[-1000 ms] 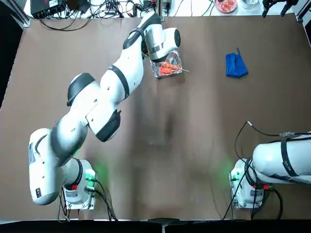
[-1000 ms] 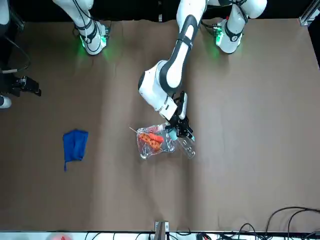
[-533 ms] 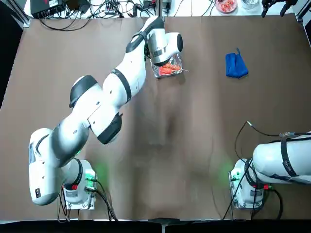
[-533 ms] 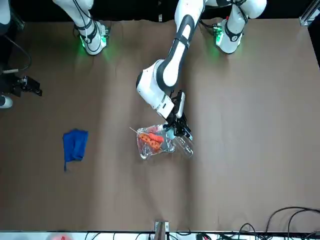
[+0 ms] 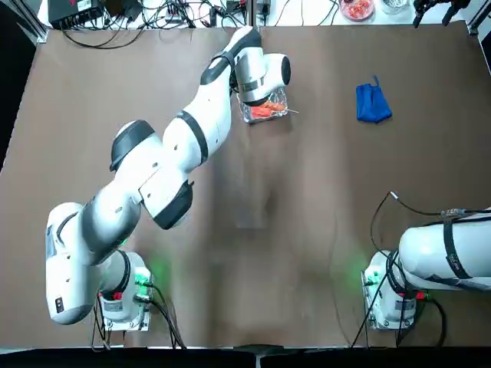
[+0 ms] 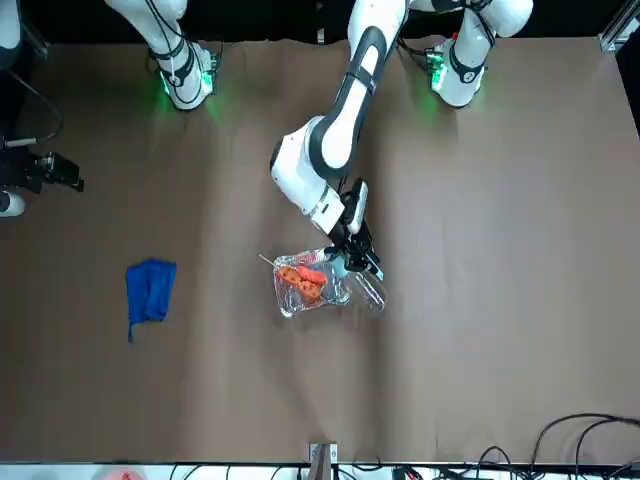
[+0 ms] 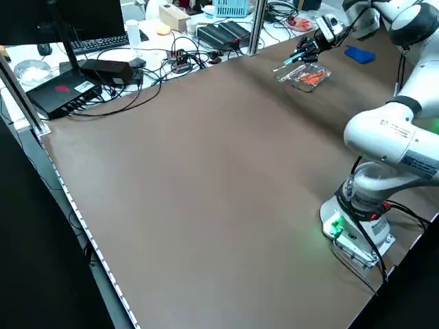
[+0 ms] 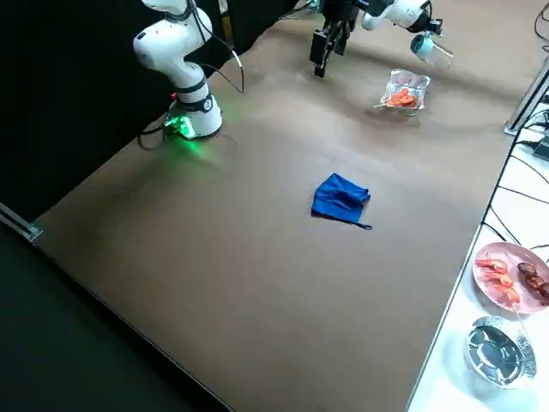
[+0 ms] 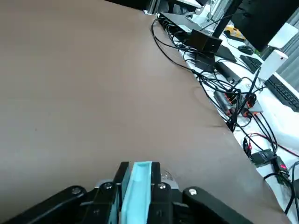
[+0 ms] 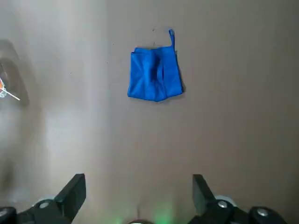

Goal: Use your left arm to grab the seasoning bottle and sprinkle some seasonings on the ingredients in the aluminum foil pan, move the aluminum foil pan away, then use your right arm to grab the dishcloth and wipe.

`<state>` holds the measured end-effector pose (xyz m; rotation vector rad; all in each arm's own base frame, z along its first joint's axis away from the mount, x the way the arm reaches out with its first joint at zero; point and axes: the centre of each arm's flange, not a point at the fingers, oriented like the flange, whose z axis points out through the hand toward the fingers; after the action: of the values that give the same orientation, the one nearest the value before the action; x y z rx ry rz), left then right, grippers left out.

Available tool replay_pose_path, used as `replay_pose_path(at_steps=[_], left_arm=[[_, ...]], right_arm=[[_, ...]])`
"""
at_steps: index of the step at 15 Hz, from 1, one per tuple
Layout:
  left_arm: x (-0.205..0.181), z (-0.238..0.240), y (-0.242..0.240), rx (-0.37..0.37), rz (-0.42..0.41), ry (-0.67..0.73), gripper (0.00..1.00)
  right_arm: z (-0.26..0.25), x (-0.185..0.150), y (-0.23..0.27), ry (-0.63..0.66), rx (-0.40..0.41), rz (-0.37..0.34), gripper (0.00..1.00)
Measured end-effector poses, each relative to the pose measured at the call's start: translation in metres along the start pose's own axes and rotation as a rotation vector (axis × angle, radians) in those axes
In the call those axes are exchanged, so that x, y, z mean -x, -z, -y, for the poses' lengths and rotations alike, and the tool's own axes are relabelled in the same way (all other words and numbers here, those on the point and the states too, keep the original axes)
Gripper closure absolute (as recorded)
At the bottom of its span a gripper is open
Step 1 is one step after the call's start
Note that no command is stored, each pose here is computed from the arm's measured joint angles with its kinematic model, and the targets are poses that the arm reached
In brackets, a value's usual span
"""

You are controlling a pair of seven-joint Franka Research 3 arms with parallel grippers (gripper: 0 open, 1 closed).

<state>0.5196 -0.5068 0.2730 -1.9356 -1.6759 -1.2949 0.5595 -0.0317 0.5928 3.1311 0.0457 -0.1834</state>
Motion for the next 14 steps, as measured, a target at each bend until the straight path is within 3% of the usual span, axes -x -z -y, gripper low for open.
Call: replay_pose_path(at_steps=[5,11,14], left_arm=[[0.0,0.0,0.001,0.002,0.002,-0.097,0.78],[-0.001,-0.002,0.005,0.008,0.007,-0.109,0.78],[-0.016,-0.011,0.018,-0.026,0.081,-0.126,0.78]], right_arm=[[0.0,0.0,0.0,0.0,0.0,0.0,0.0],[-0.001,0.0,0.0,-0.001,0.0,0.0,0.0],[-0.001,0.0,0.0,-0.001,0.0,0.0,0.0]])
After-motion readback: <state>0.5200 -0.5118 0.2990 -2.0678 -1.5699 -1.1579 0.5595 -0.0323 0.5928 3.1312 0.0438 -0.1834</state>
